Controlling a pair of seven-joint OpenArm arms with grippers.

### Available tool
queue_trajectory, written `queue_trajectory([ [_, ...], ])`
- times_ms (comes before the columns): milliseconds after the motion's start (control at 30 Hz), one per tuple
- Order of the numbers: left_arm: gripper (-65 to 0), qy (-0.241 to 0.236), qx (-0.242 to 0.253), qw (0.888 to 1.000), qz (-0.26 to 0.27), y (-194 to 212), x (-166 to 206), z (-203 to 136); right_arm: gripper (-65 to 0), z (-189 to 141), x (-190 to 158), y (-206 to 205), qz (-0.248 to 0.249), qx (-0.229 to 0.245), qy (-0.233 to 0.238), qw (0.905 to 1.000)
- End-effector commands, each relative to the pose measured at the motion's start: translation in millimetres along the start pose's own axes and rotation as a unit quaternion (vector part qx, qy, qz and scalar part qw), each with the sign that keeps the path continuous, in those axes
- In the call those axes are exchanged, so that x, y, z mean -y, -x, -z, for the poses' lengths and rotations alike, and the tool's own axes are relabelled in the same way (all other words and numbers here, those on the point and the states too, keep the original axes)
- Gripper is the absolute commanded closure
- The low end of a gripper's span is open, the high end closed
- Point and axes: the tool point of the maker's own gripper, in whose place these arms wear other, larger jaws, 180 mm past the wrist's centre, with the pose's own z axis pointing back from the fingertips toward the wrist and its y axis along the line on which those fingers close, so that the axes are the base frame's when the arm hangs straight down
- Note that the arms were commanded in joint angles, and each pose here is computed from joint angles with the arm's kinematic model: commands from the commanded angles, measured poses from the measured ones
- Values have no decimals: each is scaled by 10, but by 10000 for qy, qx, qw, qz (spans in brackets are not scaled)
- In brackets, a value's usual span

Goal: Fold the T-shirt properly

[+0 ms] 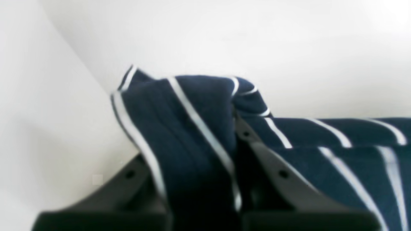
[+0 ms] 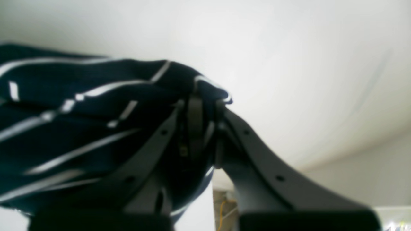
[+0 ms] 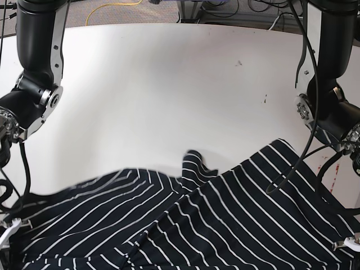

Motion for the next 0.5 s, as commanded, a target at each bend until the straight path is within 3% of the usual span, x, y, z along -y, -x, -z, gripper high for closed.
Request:
queue_trajectory([
  [0,0,-150,73,9999,2,15,-93,-39,0,-105,60,85,-9,-8,198,9998],
  [467,0,11,-1373,9904,137,1395,-33,-147,0,-376,-679,1312,575,-1186,-327,9907],
])
